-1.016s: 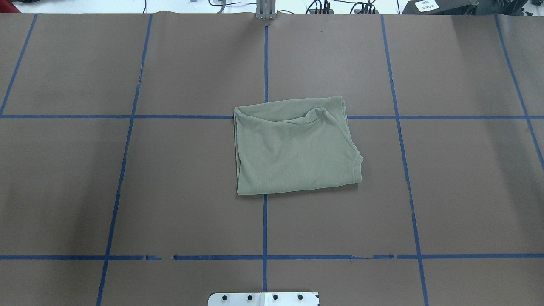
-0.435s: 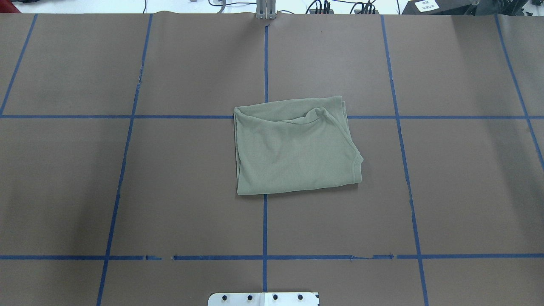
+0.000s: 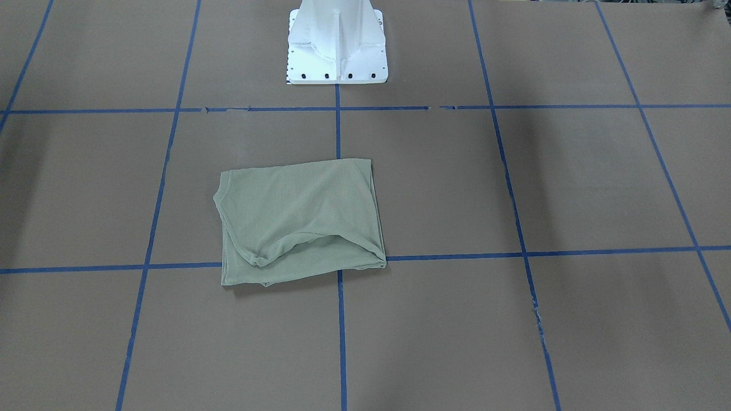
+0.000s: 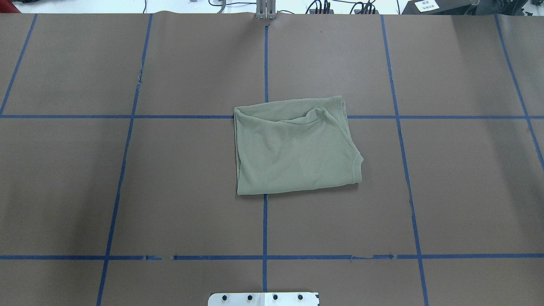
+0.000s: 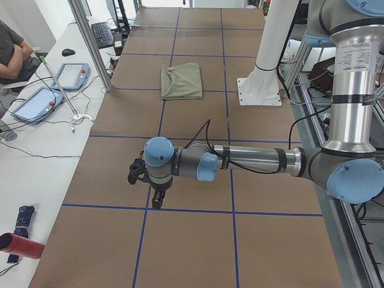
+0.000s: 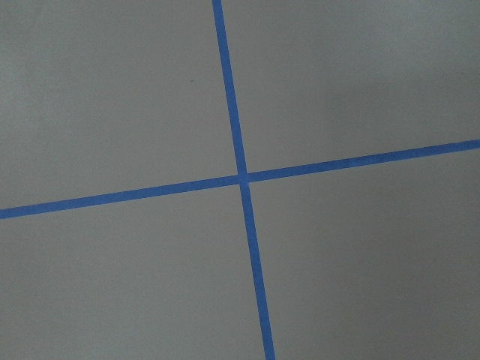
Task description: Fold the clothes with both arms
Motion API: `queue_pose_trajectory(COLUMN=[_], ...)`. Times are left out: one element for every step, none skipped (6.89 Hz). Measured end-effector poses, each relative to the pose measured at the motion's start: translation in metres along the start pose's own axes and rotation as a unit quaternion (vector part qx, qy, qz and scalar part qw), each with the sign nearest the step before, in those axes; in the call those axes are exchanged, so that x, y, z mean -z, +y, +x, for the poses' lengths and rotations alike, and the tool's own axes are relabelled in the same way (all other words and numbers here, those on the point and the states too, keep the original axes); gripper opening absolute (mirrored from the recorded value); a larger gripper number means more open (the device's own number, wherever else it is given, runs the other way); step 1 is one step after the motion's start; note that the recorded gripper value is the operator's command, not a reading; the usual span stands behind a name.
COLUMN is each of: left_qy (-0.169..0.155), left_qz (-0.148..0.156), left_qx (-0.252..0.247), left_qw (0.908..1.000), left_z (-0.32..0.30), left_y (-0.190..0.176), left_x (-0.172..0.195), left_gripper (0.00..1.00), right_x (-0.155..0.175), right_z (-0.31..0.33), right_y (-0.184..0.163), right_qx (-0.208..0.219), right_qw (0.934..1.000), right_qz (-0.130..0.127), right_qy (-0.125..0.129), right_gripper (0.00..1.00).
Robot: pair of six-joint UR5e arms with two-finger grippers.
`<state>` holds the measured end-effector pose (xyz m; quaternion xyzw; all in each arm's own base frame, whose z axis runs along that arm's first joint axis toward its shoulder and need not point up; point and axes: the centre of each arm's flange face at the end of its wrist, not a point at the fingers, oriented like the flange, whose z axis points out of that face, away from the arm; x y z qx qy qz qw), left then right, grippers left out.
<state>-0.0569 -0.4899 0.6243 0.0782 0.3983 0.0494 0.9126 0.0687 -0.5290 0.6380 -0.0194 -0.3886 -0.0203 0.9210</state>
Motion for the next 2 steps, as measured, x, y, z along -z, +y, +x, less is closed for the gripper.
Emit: queue_pose_trajectory(left_qy=[0.001,0.001], left_qz=[0.0,0.001], left_qx=[0.0,-0.001], left_qw=[1.0,1.0], left_z=[0.0002,0.0007], left_y=[-0.0005,-0.0008], left_x=[0.0001,0.0004], left_gripper=[1.0,1.0], right_x=[0.0001,0.0006], right_z=[0.0,-0.0005], right_y=[0.0,-0.0002], right_qx=[0.0,0.0], right_qw=[1.0,1.0], right_qz=[0.0,0.001], right_qy=[0.0,0.001], right_gripper=[1.0,1.0])
